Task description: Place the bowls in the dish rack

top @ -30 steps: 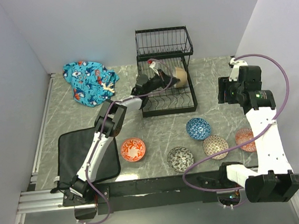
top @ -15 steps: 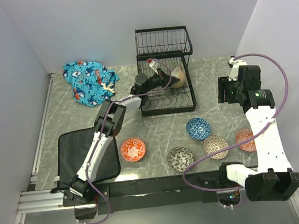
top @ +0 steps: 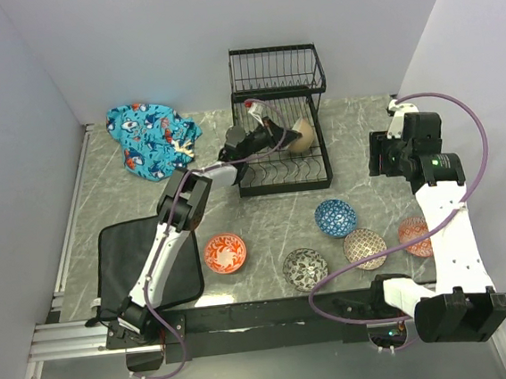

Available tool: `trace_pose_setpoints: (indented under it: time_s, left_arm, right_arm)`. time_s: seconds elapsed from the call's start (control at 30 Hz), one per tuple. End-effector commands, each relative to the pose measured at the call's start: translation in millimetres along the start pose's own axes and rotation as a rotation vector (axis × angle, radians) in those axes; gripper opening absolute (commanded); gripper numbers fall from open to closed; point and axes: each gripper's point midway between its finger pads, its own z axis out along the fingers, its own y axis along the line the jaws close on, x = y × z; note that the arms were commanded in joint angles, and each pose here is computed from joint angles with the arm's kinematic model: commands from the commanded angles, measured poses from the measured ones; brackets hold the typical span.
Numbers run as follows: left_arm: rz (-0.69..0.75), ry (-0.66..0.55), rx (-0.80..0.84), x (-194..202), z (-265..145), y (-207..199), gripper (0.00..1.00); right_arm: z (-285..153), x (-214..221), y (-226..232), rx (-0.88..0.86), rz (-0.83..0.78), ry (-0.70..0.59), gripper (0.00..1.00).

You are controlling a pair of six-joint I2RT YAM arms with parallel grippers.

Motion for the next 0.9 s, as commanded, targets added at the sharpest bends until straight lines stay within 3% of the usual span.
trace_pose_setpoints:
  time_s: [0.0,0.13,0.4,0.87]
  left_arm:
    - [-0.152,-0.109,-0.023,-24,-6,-6,0.01]
    - [-0.189,-0.139,-0.044,-28,13,-13,0.01]
    - [-0.448,-0.204,-0.284,-18,22,22,0.01]
    - [-0.533,-0.204,-0.352,3,15,52,0.01]
  right_arm:
    - [-3,-11,-5,0.019,0.004,-0.052,0.70]
    - [1,-10,-5,0.019,0.002,-0.041,0.70]
    - [4,-14,-8,0.029,-0.003,-0.035,0.69]
    - [15,-21,-8,0.027,-0.007,-0.019,0.69]
